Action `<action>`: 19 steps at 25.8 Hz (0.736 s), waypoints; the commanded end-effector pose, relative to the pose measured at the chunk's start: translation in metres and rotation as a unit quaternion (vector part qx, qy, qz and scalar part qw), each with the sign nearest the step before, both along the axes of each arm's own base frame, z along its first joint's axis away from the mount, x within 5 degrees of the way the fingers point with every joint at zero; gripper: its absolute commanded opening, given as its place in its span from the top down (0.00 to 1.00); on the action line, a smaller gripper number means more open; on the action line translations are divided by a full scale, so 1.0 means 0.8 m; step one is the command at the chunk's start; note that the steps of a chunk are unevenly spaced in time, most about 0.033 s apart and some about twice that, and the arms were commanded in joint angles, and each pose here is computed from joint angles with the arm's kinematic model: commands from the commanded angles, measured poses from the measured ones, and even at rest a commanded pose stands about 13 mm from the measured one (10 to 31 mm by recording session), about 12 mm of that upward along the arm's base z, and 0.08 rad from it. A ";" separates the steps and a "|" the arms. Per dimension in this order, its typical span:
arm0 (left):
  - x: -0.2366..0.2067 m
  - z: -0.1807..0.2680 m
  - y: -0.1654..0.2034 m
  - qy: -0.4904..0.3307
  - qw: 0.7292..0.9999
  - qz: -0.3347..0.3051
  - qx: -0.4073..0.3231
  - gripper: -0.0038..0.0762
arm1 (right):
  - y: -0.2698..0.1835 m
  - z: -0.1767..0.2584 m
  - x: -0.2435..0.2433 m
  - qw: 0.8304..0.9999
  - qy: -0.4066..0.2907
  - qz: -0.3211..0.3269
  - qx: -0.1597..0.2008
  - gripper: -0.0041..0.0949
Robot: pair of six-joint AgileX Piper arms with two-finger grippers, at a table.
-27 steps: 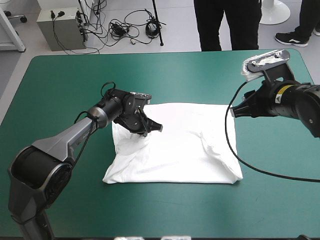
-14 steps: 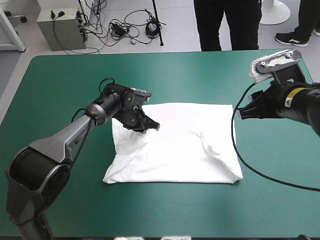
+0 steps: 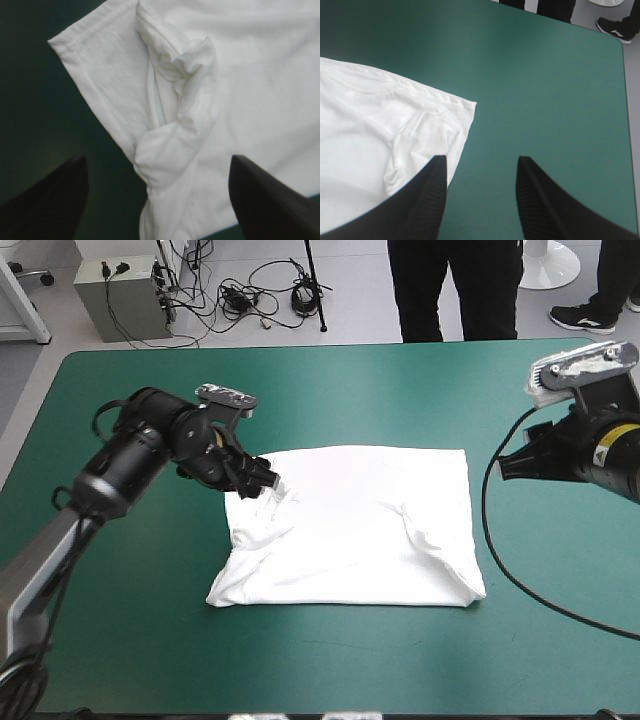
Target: Fold the cloth
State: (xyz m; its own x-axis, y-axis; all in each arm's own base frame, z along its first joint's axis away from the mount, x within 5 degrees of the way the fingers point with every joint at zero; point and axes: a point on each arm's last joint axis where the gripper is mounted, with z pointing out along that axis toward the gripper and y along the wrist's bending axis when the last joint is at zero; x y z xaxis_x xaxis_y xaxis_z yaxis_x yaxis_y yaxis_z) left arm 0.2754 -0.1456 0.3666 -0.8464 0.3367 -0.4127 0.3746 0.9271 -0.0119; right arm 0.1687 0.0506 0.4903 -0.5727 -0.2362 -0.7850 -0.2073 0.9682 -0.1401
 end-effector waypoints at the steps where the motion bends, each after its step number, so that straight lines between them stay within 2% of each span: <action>1: -0.057 0.042 0.025 -0.021 0.999 0.031 -0.034 0.25 | -0.006 -0.016 -0.017 1.000 0.013 -0.008 0.012 0.54; 6: -0.109 0.028 0.036 -0.003 0.998 0.052 -0.048 0.25 | -0.012 -0.089 -0.031 0.995 0.092 -0.030 0.000 0.53; 9: -0.122 -0.002 0.040 0.022 0.997 0.073 -0.022 0.25 | -0.017 -0.123 -0.041 0.992 0.120 -0.039 -0.002 0.53; 12: -0.126 -0.046 0.048 0.050 0.995 0.088 0.025 0.25 | -0.022 -0.147 -0.055 0.993 0.113 -0.043 0.012 0.53; 17: -0.119 -0.098 0.042 0.051 0.994 0.093 0.018 0.25 | -0.021 -0.157 -0.063 0.993 0.109 -0.031 0.032 0.52; 19: -0.117 -0.121 0.040 0.058 0.994 0.091 0.023 0.25 | -0.018 -0.157 -0.062 0.993 0.108 -0.024 0.042 0.47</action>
State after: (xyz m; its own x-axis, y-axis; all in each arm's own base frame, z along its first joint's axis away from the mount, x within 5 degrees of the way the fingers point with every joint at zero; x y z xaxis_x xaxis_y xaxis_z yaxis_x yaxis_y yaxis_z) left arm 0.1778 -0.1109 0.2734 -0.9495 0.2003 -0.2417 0.2027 0.9791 0.0151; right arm 0.1164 0.0344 0.3546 -0.7899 -0.1487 -0.5949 -0.1616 0.9863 -0.0320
